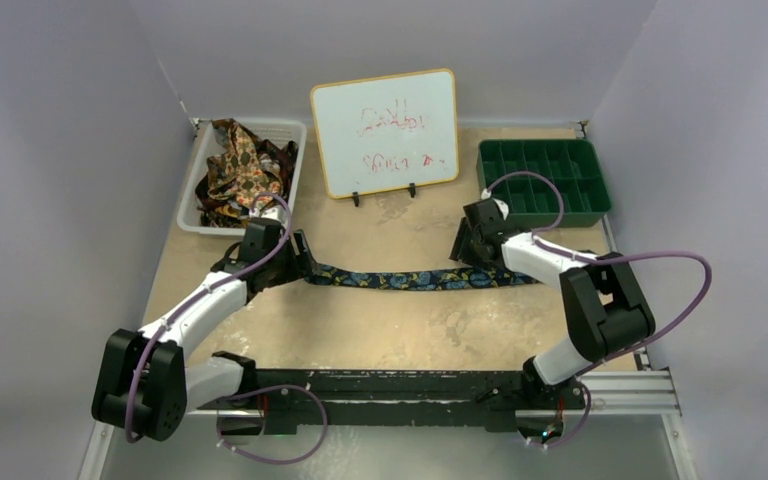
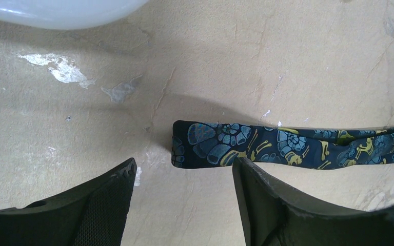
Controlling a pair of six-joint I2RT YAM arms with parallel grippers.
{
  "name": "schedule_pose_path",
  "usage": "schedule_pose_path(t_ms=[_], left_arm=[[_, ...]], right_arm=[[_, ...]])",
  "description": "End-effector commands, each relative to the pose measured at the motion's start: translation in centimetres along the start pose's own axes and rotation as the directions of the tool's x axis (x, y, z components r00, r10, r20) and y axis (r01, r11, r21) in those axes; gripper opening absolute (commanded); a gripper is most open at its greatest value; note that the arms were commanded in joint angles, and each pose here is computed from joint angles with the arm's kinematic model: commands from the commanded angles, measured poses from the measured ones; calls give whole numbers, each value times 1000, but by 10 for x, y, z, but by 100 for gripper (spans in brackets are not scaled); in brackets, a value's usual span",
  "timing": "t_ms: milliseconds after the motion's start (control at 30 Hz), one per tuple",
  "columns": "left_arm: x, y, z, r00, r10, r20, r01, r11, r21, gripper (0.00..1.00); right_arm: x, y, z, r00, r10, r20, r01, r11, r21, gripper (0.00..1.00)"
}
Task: Roll the ties
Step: Flatten out the tie at the center of the board.
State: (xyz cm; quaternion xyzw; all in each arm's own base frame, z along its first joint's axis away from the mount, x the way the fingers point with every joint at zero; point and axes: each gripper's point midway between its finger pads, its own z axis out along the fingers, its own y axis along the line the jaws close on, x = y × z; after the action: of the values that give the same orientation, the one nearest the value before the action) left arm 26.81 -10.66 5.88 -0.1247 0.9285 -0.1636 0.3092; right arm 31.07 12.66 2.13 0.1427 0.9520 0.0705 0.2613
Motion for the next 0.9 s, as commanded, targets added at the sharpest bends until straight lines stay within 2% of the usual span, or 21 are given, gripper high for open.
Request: schedule_pose_path(t_ms=[0,533,633,767,867], left_arm=[[-14,-5,-5,999,-3,46,3,1000,17,67],[-9,0,-1,999,-3,39,3,1000,0,67],[-9,0,-1,999,-2,37,2,1000,2,67],[-10,-1,-2,999,-1,37,1,1000,2,66],[-11,-1,-2,999,-1,41,1,1000,1,67]], right_arm=[[14,-15,-4,999,35,-24,-34,998,55,56],[33,-18,-28,993,97,-65,-95,995,40,49],[45,-26,-24,989,118,-89,-112,991,73,50],[63,-33,-22,981,139,-135,-127,987,93,46],[70,-33,-28,977,162,-139,-153,986,71,46]])
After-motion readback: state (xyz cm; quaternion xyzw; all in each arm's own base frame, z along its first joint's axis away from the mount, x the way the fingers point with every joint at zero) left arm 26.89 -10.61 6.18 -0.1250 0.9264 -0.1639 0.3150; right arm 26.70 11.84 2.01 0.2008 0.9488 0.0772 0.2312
